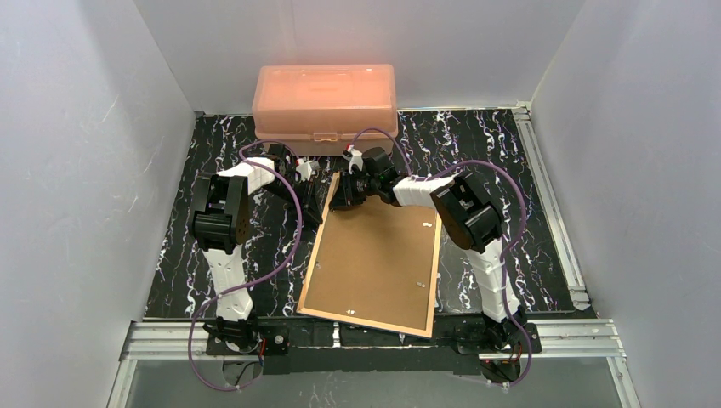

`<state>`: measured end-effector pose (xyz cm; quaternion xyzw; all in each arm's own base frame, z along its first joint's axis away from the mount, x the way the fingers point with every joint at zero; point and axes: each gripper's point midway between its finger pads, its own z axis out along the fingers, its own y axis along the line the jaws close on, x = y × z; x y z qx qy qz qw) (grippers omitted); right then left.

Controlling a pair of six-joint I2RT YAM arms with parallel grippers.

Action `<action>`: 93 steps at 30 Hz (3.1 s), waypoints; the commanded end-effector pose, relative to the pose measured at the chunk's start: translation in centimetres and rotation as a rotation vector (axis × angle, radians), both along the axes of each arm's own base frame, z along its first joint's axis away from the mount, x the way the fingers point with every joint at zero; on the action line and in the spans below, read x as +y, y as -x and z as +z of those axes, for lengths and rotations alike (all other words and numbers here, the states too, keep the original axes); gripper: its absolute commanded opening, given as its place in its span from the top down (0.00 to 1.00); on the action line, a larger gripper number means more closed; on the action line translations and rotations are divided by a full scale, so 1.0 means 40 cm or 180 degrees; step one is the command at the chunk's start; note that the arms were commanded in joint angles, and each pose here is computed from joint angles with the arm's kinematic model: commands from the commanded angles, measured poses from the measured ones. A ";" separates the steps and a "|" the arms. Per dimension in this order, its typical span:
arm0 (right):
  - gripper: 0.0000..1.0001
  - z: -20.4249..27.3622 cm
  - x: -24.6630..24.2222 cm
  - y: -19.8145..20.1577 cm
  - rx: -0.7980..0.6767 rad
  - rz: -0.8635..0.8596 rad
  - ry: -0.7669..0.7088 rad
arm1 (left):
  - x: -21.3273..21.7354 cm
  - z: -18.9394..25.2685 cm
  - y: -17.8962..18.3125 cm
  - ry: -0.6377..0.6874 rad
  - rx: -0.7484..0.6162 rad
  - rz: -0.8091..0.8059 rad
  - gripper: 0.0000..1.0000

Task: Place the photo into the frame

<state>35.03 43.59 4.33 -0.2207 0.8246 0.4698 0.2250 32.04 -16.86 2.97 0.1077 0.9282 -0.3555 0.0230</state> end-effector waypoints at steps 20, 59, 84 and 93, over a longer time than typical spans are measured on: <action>0.45 0.182 -0.227 -0.062 -0.0424 -0.0892 0.0556 | 0.070 0.130 0.073 -0.0197 -0.0262 -0.0436 0.82; 0.82 0.025 -0.681 -0.035 0.0204 -0.1898 0.2181 | -0.050 -0.054 0.180 -0.1114 -0.0629 -0.2153 0.86; 0.94 0.031 -0.715 -0.022 -0.0013 -0.1970 0.2591 | -0.049 -0.047 0.188 -0.1085 -0.0645 -0.2106 0.89; 0.97 0.029 -0.699 -0.046 0.0021 -0.1905 0.2606 | -0.051 -0.039 0.188 -0.1073 -0.0674 -0.2099 0.89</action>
